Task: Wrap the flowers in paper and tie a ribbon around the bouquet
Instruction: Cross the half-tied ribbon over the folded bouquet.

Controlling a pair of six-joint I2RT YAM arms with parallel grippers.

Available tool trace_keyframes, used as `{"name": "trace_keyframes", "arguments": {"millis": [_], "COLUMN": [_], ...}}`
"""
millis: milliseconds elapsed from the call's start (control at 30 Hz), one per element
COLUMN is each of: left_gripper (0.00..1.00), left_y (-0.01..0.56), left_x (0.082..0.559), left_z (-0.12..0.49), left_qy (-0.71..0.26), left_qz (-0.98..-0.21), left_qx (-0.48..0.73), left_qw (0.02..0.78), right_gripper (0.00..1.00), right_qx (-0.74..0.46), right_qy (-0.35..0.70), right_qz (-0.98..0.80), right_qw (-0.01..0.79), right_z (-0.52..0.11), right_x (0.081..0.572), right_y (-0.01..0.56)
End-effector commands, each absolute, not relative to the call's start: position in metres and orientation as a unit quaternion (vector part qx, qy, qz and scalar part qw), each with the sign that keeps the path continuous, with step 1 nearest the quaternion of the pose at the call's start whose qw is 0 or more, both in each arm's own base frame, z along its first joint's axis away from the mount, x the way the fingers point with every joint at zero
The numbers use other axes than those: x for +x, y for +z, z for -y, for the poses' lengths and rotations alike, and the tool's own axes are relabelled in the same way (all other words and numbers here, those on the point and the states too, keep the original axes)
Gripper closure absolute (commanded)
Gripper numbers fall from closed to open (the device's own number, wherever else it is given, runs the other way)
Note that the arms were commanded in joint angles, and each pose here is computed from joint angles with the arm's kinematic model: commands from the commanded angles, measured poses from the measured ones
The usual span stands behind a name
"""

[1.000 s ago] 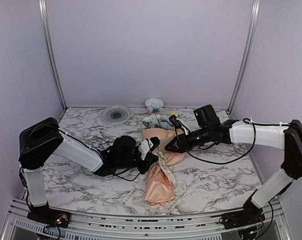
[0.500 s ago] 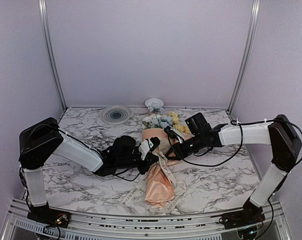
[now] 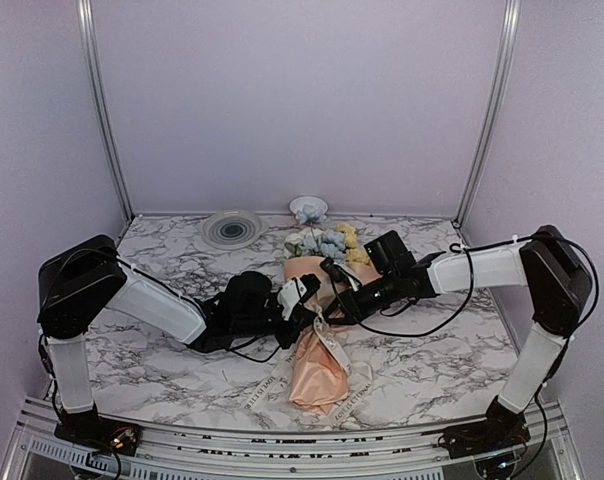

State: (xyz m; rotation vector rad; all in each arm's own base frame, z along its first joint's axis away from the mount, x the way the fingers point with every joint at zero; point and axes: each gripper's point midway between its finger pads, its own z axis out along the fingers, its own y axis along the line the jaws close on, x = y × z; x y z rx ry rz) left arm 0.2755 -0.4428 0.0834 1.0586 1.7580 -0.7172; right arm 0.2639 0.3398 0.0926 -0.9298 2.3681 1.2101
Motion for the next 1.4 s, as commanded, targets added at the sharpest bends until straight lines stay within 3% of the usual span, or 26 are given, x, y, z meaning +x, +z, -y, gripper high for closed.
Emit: {"name": "trace_keyframes", "arguments": {"millis": [0, 533, 733, 867, 1167, 1367], "left_gripper": [1.00, 1.00, 1.00, 1.00, 1.00, 1.00], "left_y": [0.086, 0.088, 0.092, 0.097, 0.096, 0.099], "left_x": [0.277, 0.277, 0.279, 0.277, 0.272, 0.271], "left_z": [0.443, 0.445, 0.446, 0.448, 0.448, 0.441], "left_qy": [-0.298, -0.303, -0.306, -0.317, -0.327, -0.317], "left_qz": [-0.708, -0.708, -0.709, -0.705, -0.704, -0.704], "left_qx": [0.432, 0.429, 0.422, 0.420, 0.421, 0.421], "left_qw": [0.473, 0.472, 0.475, 0.475, 0.470, 0.476], "right_gripper": [0.89, 0.80, 0.72, 0.71, 1.00, 1.00], "right_qx": [-0.342, -0.325, -0.330, -0.329, -0.319, -0.313], "right_qy": [0.451, 0.458, 0.437, 0.409, 0.396, 0.399], "right_qz": [-0.805, -0.809, -0.820, -0.834, -0.843, -0.841], "right_qw": [0.181, 0.173, 0.168, 0.171, 0.175, 0.189], "right_z": [-0.355, -0.363, -0.364, -0.360, -0.358, -0.355], "right_x": [0.269, 0.264, 0.262, 0.266, 0.272, 0.276], "right_y": [0.113, 0.114, 0.105, 0.097, 0.096, 0.110]}}
